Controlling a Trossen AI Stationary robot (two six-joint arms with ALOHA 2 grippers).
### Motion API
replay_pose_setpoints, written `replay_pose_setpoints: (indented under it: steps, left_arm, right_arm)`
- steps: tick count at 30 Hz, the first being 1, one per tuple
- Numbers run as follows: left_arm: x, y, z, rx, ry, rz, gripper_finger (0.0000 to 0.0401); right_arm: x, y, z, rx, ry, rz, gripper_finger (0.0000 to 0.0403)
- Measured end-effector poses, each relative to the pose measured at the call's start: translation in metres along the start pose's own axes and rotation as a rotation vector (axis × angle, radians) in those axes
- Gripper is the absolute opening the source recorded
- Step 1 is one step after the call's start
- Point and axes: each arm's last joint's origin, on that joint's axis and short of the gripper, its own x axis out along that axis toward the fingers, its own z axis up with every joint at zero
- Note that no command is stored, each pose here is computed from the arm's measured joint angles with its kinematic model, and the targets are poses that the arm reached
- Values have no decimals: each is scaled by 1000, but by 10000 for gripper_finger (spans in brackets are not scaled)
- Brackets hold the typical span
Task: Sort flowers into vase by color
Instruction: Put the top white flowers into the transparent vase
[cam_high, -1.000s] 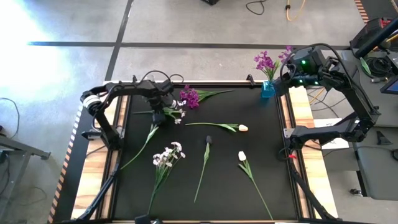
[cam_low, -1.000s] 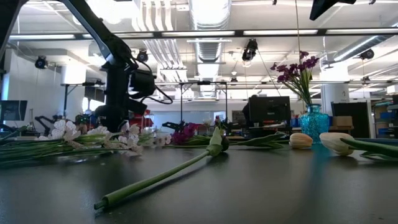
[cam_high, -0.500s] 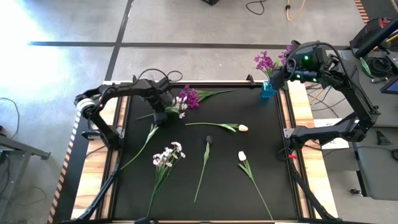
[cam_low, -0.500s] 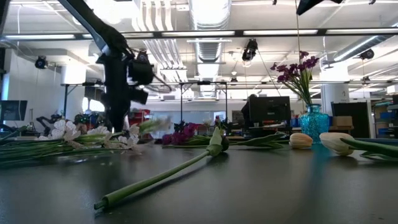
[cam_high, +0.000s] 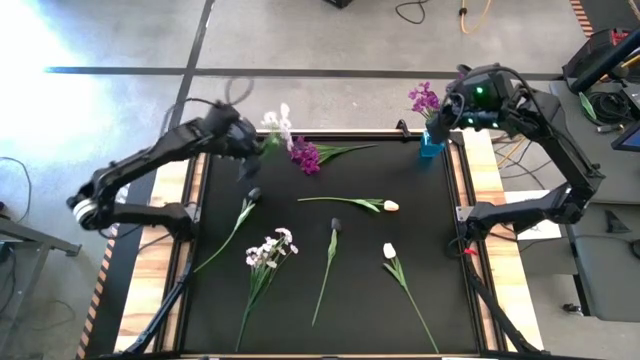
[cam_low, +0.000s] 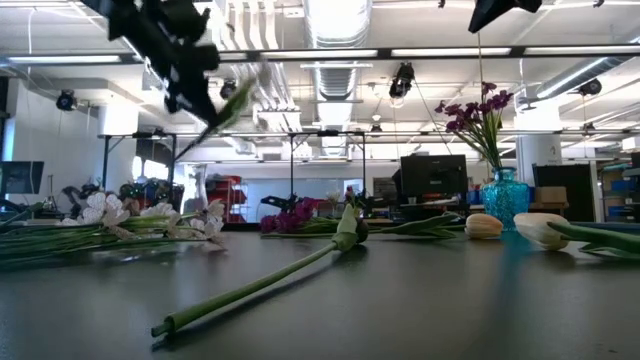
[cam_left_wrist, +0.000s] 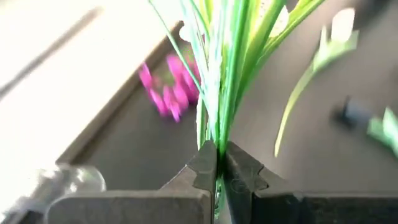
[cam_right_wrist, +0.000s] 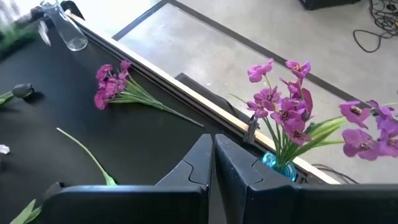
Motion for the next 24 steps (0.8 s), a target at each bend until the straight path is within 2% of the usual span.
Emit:
replay_pose_setpoints:
  steps: [6,10,19,24]
  left_arm:
    - [-32,12,24,-103,-359,76,0]
    - [-48,29,34,-134,-529,175,0]
    - [-67,73,27,-125,-698,465,0]
    - [-54,86,6,-187,-705,450,0]
  right_arm:
    - [12,4,9,-24,-26,6,13]
    - [17,6,12,-33,-27,26,13]
    - [19,9,14,-38,-35,34,13]
    - [19,9,14,-35,-35,34,13]
